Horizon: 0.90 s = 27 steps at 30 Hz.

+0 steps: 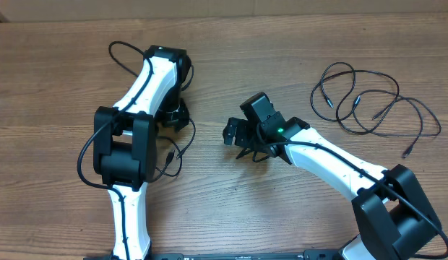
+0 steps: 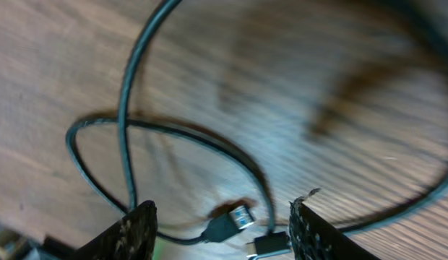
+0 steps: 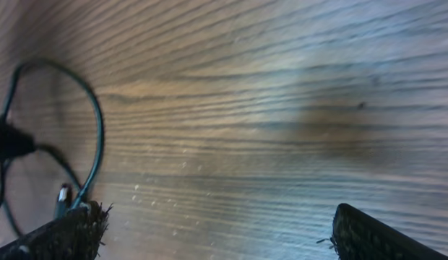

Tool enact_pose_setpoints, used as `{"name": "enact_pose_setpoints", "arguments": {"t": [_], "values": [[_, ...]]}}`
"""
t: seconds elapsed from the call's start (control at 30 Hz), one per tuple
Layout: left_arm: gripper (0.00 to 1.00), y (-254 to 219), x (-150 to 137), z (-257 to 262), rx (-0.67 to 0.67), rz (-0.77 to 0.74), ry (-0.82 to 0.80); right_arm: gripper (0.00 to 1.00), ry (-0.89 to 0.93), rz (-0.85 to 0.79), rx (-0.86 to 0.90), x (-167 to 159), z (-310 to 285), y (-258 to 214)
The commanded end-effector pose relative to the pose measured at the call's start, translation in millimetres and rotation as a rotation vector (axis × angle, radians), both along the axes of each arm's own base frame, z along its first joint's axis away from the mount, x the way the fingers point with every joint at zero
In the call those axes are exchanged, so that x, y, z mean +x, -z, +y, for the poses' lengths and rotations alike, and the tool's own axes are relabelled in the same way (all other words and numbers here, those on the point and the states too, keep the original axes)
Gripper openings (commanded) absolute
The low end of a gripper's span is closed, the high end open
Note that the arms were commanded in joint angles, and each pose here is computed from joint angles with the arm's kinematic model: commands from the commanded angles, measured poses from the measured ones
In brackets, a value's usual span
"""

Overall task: Untangle cables
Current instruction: 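Release the cable on the right and bring the right gripper back to center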

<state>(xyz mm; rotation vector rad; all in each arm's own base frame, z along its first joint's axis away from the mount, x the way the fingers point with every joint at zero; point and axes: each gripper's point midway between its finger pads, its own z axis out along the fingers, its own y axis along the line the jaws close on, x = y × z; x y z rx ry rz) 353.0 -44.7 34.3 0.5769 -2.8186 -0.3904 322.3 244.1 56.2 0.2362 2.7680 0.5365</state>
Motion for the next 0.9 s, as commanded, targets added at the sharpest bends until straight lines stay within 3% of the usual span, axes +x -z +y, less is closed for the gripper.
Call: {"name": "enact_pose_setpoints", "arguments": {"t": [0.0,0.07,0.37,0.6,0.63,0.7,0.73,0.87], "values": [[0.57,2.3,-3.9,3.3,-0.056,0.017,-0.113,0.99,0.025,-0.021,-0.037,3.4,-7.4,3.5],[0.56,1.1,-3.6,3.1,-0.115,0.023,-0.135,0.99,0.025,-0.021,-0.037,3.4,-7.4,3.5],[0.61,5.6,-9.4,27.9,-0.122,0.043,-0.223,1.00,0.022,-0.022,-0.039,3.5,-7.5,3.5],[0.61,45.6,-15.5,9.0,-0.185,0.021,-0.240,1.00,0.022,-0.025,-0.036,4.1,-6.9,3.0],[0.54,52.1,-17.5,5.5,-0.196,0.018,-0.246,1.00,0.022,-0.025,-0.036,4.1,-6.9,3.0],[0.09,65.7,-20.9,-1.1,-0.222,0.009,-0.248,1.00,0.022,-0.025,-0.036,4.1,-6.9,3.0],[0.04,70.6,-21.2,-4.8,-0.239,0.002,-0.248,1.00,0.022,-0.026,-0.036,4.2,-7.0,3.0],[0.04,77.5,-9.1,-26.6,-0.372,-0.048,-0.146,1.00,0.022,-0.027,-0.036,4.4,-6.9,2.9]]}}
